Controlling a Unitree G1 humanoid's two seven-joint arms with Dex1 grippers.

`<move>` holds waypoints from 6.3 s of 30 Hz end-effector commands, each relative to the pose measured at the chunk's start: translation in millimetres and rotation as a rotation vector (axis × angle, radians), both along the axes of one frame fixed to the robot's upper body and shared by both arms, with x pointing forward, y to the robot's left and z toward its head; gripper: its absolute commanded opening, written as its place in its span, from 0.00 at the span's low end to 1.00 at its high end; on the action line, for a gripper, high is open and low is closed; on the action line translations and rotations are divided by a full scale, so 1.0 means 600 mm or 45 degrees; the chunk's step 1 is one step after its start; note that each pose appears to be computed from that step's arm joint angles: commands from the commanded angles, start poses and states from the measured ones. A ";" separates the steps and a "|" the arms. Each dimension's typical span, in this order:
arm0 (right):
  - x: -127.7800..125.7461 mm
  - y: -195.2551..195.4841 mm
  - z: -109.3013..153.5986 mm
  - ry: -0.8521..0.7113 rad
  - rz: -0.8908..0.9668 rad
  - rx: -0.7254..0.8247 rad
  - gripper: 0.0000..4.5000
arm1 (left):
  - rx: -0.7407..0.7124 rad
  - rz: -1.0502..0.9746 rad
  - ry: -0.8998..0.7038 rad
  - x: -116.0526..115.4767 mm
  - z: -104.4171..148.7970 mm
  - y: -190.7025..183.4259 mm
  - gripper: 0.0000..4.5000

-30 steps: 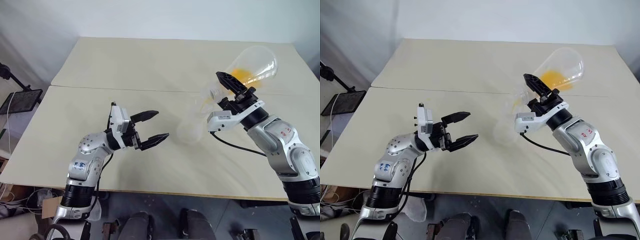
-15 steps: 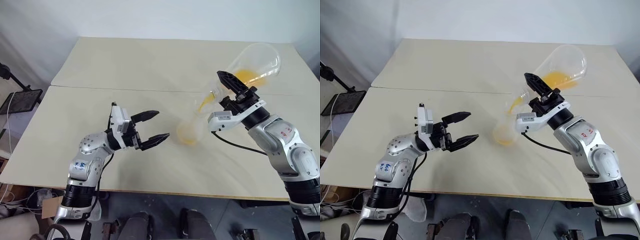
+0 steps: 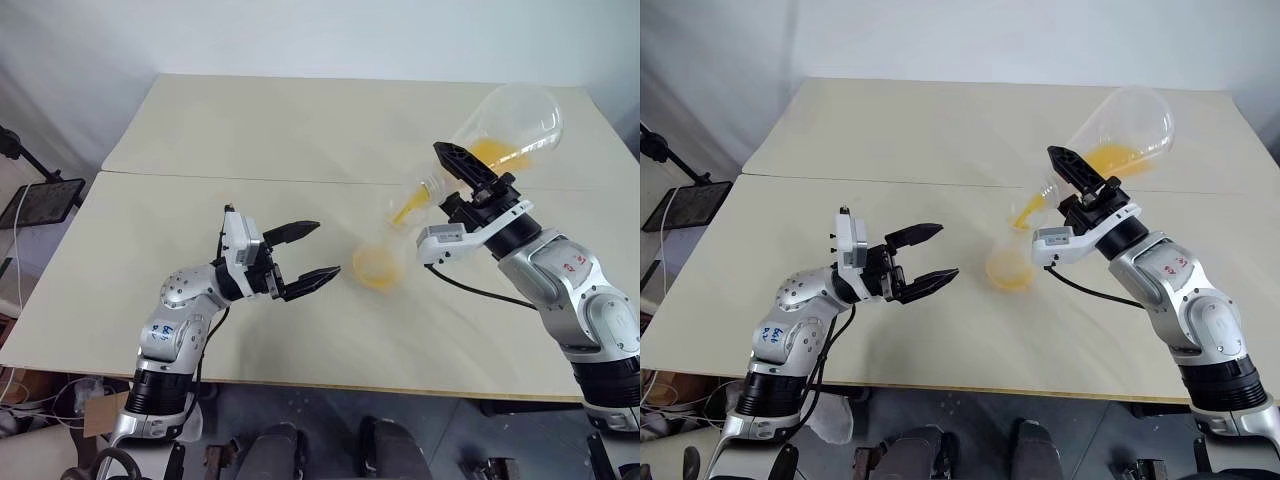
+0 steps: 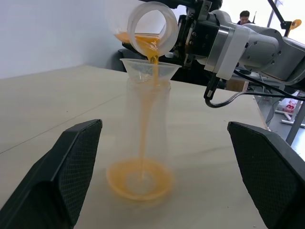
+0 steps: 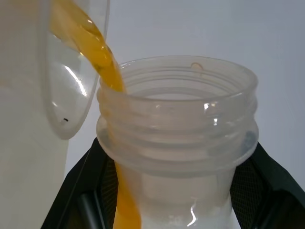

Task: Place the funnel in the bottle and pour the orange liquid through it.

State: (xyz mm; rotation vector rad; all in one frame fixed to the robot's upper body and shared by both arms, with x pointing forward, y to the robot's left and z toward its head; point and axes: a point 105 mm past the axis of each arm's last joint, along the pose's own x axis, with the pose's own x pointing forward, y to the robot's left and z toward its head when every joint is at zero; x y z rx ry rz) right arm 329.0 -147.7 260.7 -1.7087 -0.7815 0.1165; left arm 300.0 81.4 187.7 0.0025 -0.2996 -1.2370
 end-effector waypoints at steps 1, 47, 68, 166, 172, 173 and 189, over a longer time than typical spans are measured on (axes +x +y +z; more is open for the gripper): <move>-0.012 -0.003 0.029 -0.104 0.004 -0.015 0.57 | -0.015 -0.018 -0.060 -0.011 0.012 -0.002 1.00; -0.012 -0.016 0.045 -0.165 -0.018 -0.082 0.57 | -0.075 0.019 -0.066 -0.007 0.008 -0.001 1.00; -0.014 -0.015 0.054 -0.190 -0.001 -0.107 0.57 | -0.090 0.018 -0.056 -0.009 0.004 -0.006 1.00; -0.118 -0.444 -0.070 -0.125 -0.385 2.059 1.00 | -0.028 -0.066 -0.052 0.005 0.015 -0.012 1.00; -0.142 -0.437 -0.013 -0.233 -0.311 1.962 1.00 | 0.017 -0.051 -0.060 0.008 0.012 -0.006 1.00; -0.149 -0.438 0.001 -0.263 -0.297 1.946 1.00 | 0.025 -0.046 -0.061 0.009 0.012 -0.003 1.00; -0.107 -0.198 0.037 0.912 0.637 1.596 1.00 | 0.124 0.096 -0.040 0.000 0.007 0.080 1.00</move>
